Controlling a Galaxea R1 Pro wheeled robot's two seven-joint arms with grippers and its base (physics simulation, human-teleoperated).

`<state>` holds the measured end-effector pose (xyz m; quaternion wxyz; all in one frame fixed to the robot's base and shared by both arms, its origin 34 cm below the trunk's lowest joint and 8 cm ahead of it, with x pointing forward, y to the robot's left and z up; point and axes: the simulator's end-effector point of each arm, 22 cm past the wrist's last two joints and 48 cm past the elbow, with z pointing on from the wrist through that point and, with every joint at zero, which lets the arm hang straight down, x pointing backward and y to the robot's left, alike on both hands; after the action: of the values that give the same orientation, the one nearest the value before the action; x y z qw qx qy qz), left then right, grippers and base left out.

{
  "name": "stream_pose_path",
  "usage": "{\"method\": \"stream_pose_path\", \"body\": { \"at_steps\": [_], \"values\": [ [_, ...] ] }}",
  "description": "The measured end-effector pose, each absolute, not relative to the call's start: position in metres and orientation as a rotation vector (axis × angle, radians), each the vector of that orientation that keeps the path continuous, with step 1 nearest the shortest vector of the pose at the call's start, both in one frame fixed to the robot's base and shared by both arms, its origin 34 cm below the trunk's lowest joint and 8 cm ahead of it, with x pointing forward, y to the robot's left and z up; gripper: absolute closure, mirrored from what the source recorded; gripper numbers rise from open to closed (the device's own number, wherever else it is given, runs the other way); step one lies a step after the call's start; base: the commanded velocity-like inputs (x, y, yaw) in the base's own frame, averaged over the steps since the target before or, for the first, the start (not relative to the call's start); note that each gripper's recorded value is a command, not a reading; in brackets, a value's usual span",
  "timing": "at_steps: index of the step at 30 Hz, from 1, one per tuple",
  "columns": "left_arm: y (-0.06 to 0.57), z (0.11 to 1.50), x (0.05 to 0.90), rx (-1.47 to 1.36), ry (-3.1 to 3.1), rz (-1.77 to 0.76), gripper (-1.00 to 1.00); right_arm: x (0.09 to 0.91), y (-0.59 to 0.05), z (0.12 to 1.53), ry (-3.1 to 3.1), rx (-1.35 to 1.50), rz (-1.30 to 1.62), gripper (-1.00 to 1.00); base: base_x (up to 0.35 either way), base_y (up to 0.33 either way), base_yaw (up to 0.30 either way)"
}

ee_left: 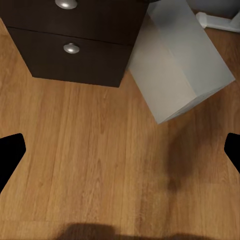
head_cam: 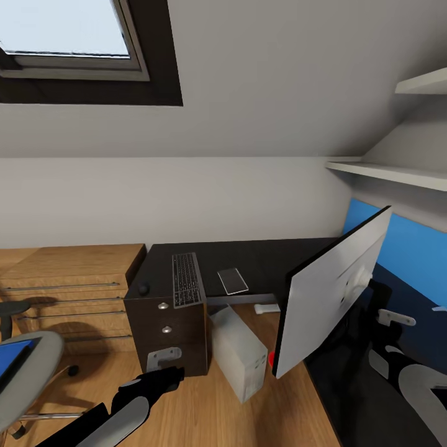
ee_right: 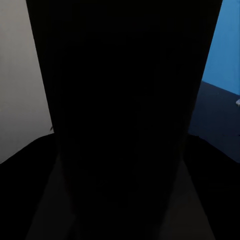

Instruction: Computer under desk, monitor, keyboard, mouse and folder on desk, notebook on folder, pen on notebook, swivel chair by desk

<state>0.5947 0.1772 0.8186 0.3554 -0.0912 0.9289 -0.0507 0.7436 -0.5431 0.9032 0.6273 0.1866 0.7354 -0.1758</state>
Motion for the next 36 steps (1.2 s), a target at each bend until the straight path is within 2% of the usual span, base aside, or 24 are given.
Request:
{"method": "stream_pose_path", "body": {
  "at_steps": [26,36],
  "values": [
    [0.1773,0.8192,0.5952,-0.236,2.398,-0.131,-1.00,0.7435,-0.5432,0.9032,1.685,0.430,-0.402,1.00,-0.003,0.000,0.000],
    [0.1769,0.8185,0.5951,-0.235,2.400,-0.132,-1.00,0.7444,-0.5426,0.9028,1.688,0.424,-0.403,1.00,-0.284,0.000,0.000]
  ]
}}
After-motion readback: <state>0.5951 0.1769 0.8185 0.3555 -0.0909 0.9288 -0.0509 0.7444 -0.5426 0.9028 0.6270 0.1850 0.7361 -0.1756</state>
